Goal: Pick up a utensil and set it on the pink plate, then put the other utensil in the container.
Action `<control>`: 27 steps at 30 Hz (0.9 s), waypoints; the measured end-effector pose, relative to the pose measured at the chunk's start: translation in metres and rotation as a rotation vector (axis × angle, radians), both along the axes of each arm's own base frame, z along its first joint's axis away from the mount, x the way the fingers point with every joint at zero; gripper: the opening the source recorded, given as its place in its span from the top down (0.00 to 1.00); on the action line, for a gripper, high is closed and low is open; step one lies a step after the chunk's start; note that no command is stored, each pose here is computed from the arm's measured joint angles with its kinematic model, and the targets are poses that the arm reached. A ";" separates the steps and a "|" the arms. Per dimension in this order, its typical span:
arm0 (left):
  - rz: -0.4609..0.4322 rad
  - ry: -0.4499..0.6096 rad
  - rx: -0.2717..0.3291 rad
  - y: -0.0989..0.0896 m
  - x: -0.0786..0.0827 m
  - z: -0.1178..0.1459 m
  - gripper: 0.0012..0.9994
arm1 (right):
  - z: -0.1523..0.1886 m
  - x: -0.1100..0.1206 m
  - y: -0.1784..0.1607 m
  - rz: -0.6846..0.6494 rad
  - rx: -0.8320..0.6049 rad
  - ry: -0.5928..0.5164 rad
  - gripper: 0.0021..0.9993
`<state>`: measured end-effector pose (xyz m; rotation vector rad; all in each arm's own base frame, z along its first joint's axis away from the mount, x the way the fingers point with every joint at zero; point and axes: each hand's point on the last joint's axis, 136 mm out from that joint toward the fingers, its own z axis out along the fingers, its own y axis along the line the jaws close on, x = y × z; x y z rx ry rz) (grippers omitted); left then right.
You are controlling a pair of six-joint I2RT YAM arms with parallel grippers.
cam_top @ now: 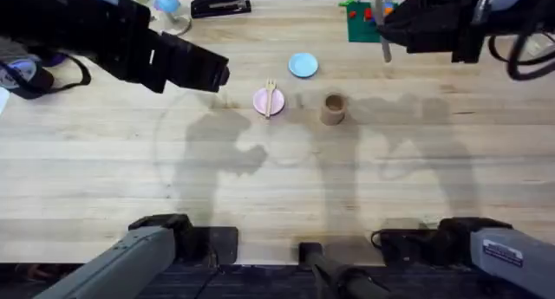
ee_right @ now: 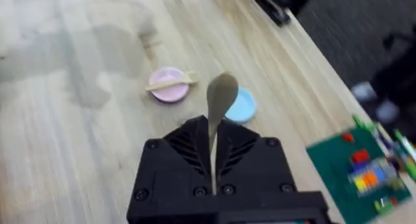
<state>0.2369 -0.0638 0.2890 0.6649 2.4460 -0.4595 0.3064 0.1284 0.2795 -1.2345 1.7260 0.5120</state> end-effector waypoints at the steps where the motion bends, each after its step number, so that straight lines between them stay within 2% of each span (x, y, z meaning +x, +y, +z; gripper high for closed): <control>1: 0.000 0.000 0.000 0.000 0.000 0.000 0.01 | 0.001 -0.002 0.003 0.024 0.013 -0.008 0.97; 9: 0.000 0.000 0.000 0.000 0.000 0.000 0.01 | -0.013 -0.012 0.022 0.219 0.151 -0.003 0.97; 16: 0.000 0.000 0.000 0.000 0.000 0.000 0.01 | -0.016 -0.009 0.027 0.331 0.288 -0.021 0.97; 22: 0.000 0.000 0.000 0.000 0.000 0.000 0.01 | -0.033 0.003 0.026 0.369 0.422 0.038 0.97; 27: 0.000 0.000 0.000 0.000 0.000 0.000 0.01 | -0.060 0.015 0.026 0.355 0.456 0.126 0.97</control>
